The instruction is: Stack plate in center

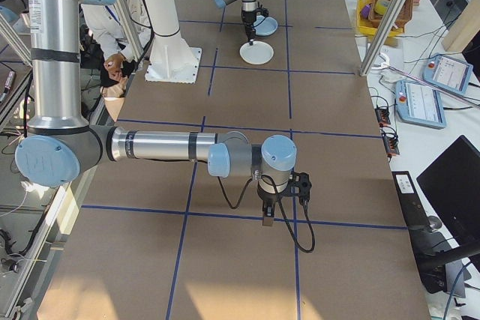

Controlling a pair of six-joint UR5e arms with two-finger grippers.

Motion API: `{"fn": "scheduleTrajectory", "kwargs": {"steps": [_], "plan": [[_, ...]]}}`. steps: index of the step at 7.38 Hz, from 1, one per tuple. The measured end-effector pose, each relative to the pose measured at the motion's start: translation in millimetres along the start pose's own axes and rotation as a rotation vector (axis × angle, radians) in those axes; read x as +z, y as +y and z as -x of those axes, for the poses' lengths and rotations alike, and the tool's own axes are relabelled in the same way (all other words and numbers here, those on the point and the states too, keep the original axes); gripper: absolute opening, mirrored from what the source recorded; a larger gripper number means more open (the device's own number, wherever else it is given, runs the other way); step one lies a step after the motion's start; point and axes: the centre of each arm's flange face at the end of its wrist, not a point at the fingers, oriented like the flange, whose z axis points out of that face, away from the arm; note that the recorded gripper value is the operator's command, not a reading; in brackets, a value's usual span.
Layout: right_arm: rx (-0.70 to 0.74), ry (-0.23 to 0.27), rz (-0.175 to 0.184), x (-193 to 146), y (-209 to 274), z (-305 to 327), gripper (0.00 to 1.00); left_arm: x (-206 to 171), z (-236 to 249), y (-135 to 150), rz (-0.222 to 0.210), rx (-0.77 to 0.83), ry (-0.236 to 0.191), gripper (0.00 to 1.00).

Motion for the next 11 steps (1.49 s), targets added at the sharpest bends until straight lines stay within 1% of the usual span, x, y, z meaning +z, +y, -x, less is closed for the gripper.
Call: {"fn": "scheduleTrajectory", "kwargs": {"steps": [1,2,3,4,5,6,7,8,9,10,11], "plan": [[0.0,0.0,0.0,0.0,0.0,0.0,1.0,-1.2,0.5,1.3,0.021,0.001,0.001,0.0],[-0.001,0.001,0.0,0.0,0.0,-0.1,1.0,-6.0,0.8,0.7,0.033,0.017,0.007,0.0],[-0.001,0.001,0.0,0.0,0.0,-0.1,1.0,-20.9,4.4,-10.8,0.042,0.043,0.017,0.0],[-0.001,0.001,0.0,0.0,0.0,-0.1,1.0,-46.3,14.8,-35.0,0.044,0.07,0.025,0.0],[-0.001,0.001,0.0,0.0,0.0,-0.1,1.0,-78.3,36.9,-62.7,0.039,0.121,0.028,0.0],[-0.001,0.0,0.0,0.0,0.0,-0.1,1.0,-108.1,66.8,-87.8,0.028,0.184,0.023,0.0],[-0.001,0.0,0.0,0.0,0.0,0.0,1.0,-131.0,101.1,-109.7,0.034,0.237,0.011,0.0],[-0.001,-0.001,0.0,0.0,0.0,0.1,1.0,-144.9,136.1,-125.7,0.054,0.274,-0.007,0.0],[0.0,-0.001,0.0,0.0,0.0,0.1,1.0,-149.6,167.0,-136.4,0.071,0.296,-0.029,0.0],[0.0,-0.001,0.0,0.0,0.0,0.1,1.0,-148.6,186.2,-142.5,0.083,0.302,-0.045,0.0],[0.0,-0.001,0.0,0.0,0.0,0.1,1.0,-146.7,194.9,-145.6,0.088,0.302,-0.054,0.0]]}}
